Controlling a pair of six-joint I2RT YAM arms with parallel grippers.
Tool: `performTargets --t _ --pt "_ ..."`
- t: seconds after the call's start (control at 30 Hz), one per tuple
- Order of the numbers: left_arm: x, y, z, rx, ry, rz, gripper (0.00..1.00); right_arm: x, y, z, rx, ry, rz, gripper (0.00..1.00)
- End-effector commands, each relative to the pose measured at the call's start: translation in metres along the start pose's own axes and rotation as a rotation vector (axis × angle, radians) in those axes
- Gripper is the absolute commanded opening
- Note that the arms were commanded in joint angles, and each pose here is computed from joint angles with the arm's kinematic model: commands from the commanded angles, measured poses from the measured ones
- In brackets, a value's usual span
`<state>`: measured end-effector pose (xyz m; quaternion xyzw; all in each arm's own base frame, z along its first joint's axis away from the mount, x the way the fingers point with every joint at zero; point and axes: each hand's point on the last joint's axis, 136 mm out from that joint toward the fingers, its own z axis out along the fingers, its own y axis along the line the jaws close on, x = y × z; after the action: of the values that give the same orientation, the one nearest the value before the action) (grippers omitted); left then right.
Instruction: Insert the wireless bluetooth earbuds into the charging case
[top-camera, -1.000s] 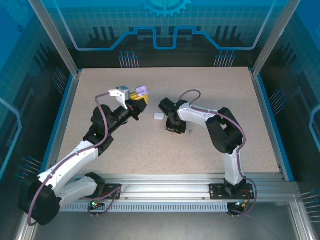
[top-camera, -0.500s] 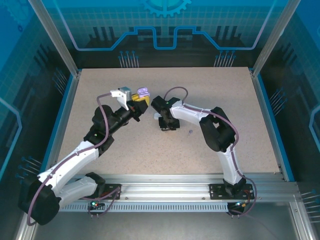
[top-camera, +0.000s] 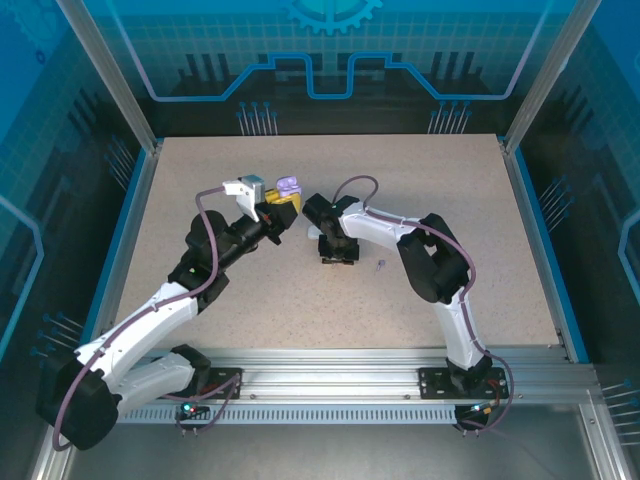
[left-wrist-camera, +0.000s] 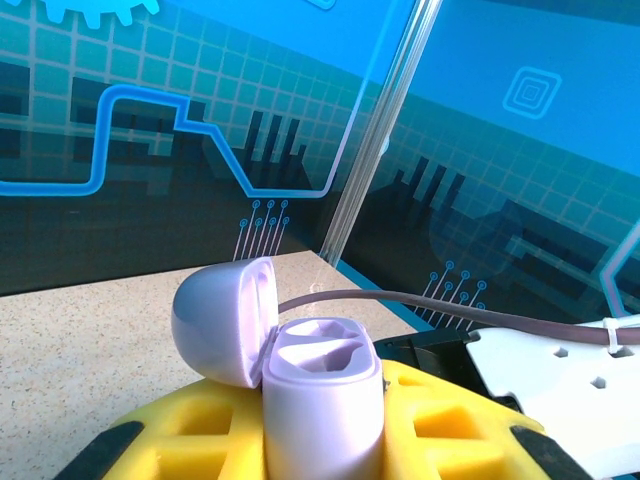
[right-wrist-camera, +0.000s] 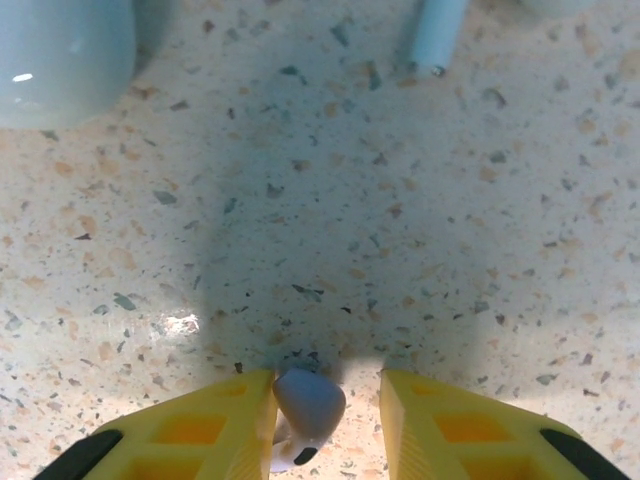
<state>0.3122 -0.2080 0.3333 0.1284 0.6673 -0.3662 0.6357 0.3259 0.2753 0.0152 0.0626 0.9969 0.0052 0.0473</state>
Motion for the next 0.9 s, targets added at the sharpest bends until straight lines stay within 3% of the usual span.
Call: performTargets --t 0.0,0.4,0.87 --pt "-0.017 -0.008 0.000 0.009 -0.041 0.025 0.00 0.026 -0.009 0.017 0.034 0.113 0.134 0.34" --pt "-0.014 -0.008 -0.001 0.008 -0.042 0.028 0.00 0.012 -0.003 0.017 0.069 0.093 0.193 0.30" --pt "-0.014 -0.008 -0.001 0.008 -0.045 0.029 0.00 0.029 0.001 0.030 0.055 0.164 0.275 0.27"
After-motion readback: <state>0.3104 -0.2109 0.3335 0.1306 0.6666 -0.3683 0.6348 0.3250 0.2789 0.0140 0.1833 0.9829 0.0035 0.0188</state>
